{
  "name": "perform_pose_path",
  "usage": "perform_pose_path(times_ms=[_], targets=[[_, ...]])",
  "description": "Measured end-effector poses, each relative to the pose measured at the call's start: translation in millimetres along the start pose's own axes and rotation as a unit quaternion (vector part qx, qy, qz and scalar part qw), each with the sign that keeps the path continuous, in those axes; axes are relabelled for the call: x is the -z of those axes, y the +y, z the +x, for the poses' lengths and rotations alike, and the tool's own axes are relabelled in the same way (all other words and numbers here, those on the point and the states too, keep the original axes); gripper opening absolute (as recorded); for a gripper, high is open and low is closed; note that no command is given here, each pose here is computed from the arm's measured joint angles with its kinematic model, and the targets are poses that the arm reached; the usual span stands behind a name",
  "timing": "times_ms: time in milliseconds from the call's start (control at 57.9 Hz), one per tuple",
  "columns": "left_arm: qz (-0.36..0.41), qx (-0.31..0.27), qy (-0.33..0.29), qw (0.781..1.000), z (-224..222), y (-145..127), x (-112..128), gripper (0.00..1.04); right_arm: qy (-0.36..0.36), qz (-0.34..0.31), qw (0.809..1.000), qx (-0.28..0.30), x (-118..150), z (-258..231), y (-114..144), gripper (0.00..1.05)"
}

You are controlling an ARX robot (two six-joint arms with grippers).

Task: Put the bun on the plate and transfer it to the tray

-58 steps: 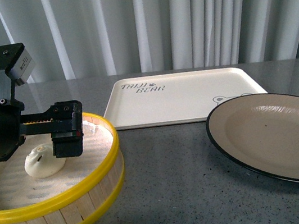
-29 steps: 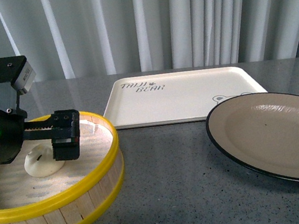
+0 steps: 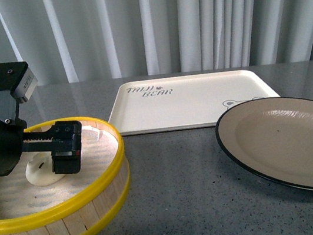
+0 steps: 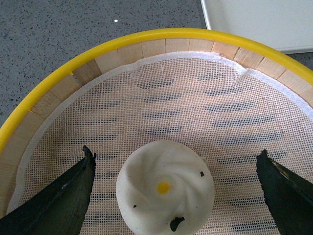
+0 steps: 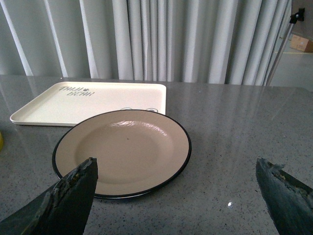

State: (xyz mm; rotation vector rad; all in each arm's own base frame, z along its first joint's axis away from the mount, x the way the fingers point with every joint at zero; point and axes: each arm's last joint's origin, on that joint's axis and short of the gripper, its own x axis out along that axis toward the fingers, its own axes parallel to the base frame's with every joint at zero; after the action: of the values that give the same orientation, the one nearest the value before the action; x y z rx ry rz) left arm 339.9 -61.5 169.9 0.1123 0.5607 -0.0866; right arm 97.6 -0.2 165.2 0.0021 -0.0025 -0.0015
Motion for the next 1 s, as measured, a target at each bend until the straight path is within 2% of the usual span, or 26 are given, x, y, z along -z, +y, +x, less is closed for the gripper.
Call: perform_pose_path(times_ms=[69,242,380,553,622,1002], targets=[[0.005,0.0,0.001,1.0,0.3,-1.3,1.3,0.95,0.0,0.0,1.0,0.0,0.0,0.0,0.0,0.96],[0.014,0.001,0.003,1.0,1.9,-3.6,6.3,0.68,0.0,0.0,1.0,0.0,0.0,0.0,0.0,0.96],[0.019,-0.002,0.006,1.0,2.6,-4.0,9.4,0.42,0.0,0.0,1.0,0.0,0.0,0.0,0.0,0.96],[0.021,-0.002,0.006,1.0,2.6,-4.1,9.4,0.18,0.0,0.0,1.0,0.0,0.0,0.0,0.0,0.96],[0.025,-0.001,0.006,1.0,2.0,-4.4,8.6,0.05,0.0,0.0,1.0,0.0,0.0,0.0,0.0,0.96],[0.035,0.011,-0.023,0.999,-14.0,-10.1,-18.1,0.04,0.0,0.0,1.0,0.0,0.0,0.0,0.0,0.96]])
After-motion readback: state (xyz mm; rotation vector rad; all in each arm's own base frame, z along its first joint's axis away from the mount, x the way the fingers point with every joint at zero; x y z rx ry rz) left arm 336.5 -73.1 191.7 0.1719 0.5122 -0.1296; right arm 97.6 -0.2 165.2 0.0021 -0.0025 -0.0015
